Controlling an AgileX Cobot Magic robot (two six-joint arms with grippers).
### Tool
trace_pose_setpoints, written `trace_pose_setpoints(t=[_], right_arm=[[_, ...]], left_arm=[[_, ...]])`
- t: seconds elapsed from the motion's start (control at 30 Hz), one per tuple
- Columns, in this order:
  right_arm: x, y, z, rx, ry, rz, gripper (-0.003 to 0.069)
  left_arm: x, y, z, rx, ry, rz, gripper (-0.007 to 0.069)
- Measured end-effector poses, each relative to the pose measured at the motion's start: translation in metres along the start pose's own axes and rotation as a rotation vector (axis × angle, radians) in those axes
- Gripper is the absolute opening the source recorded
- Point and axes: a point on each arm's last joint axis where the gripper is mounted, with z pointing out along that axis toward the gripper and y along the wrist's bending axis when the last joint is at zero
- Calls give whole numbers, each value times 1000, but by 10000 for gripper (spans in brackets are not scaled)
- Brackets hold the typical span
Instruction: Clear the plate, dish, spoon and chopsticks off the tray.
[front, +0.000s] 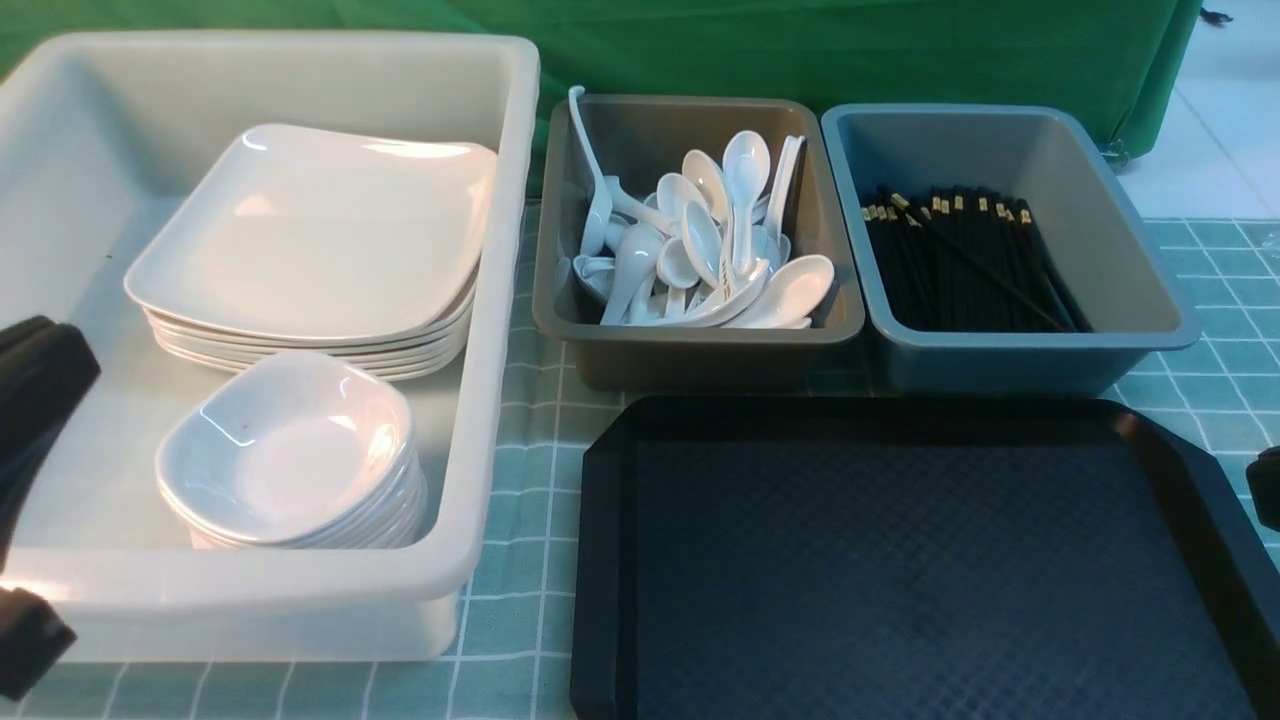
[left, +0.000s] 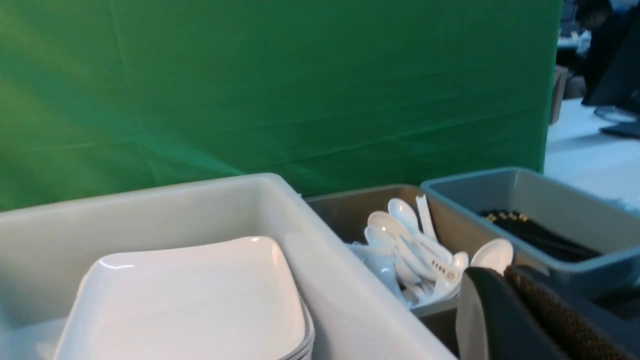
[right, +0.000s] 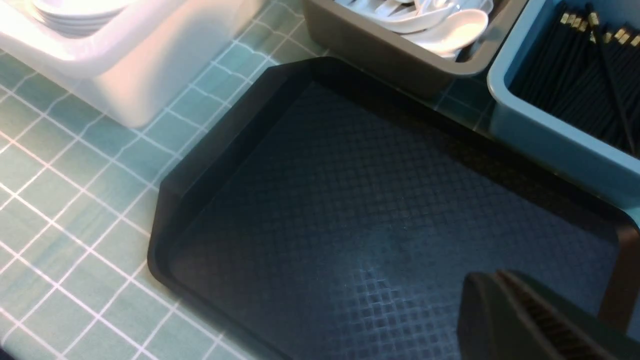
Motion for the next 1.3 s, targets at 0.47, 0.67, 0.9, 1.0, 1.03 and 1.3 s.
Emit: trace_pose_setpoints(t=[0.47,0.67,0.9,1.0,1.03,1.3], right_arm=[[3,-23,1,119,7,118,52],[45,-46,18,225,-138,63,17],[154,-40,56,431,-296,180,17],[184,-35,70,465,-306,192,17],[196,-33,76,477,-326,191,17],[214,-26,81,472,-307,206,17]], left_arm=[[6,1,0,1,63,223,11],[6,0,0,2,66,226,11],[7,0,0,7,72,229,11],[7,0,0,7,73,229,11],[7,0,0,7,73,229,11],[8,0,0,13,82,229,11]])
